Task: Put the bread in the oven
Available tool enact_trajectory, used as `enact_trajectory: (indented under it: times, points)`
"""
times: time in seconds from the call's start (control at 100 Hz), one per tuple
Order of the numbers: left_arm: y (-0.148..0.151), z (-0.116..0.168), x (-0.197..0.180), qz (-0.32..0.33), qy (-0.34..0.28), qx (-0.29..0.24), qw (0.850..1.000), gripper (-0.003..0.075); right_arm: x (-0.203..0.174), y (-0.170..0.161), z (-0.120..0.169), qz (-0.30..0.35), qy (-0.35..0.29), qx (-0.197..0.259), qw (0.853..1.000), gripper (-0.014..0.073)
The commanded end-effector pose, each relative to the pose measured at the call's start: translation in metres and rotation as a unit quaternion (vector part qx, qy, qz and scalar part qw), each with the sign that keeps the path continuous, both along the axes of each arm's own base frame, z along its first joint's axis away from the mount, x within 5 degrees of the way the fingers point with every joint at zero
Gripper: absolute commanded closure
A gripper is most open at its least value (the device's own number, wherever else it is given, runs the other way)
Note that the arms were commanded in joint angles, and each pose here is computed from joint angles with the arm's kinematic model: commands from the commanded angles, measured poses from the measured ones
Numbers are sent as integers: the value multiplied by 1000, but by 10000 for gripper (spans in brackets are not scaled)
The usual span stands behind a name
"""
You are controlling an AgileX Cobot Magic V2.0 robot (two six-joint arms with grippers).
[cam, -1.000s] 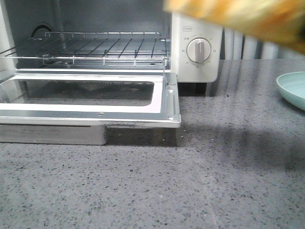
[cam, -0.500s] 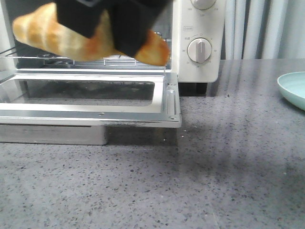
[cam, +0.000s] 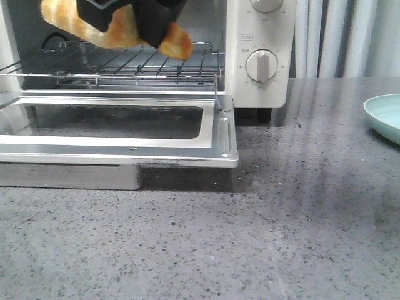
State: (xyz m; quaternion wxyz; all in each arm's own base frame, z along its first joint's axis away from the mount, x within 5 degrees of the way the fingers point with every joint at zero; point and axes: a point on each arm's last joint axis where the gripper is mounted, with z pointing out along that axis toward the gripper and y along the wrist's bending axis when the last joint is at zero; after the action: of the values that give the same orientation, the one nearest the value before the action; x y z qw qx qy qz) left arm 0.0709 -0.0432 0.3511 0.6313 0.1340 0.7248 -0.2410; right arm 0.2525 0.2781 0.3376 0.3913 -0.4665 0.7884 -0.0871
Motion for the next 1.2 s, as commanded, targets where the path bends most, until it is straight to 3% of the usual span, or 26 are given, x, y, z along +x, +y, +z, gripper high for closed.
enact_trajectory:
  times: [0.0, 0.21, 0.28, 0.35, 0.47, 0.54, 0.73, 1.05, 1.19]
  points:
    - [0, 15, -1, 1, -39, -34, 999, 742, 10, -6, 29, 7, -57, 27, 998, 664]
    - [0, 15, -1, 1, -39, -34, 999, 742, 26, 2, 26, 2, -68, 26, 997, 662]
    - [0, 15, -1, 1, -39, -34, 999, 742, 30, 5, 26, 1, -70, 29, 997, 613]
    - [0, 15, -1, 1, -39, -34, 999, 742, 33, 7, 27, 0, -73, 31, 997, 468]
    - [0, 15, -1, 1, -39, -34, 999, 742, 37, 8, 32, -2, -79, 39, 996, 109]
    - [0, 15, -1, 1, -39, -33, 999, 742, 37, 8, 35, -2, -82, 42, 996, 22]
    - [1, 15, -2, 2, -43, -30, 999, 742, 37, 8, 34, -4, -81, 41, 996, 69]
    - [9, 18, -12, 7, -67, -27, 997, 742, 25, 11, 32, -14, -61, 19, 998, 70]
    - [18, 15, -20, 37, -59, -21, 997, 742, 10, 19, 31, -5, -50, 5, 999, 70]
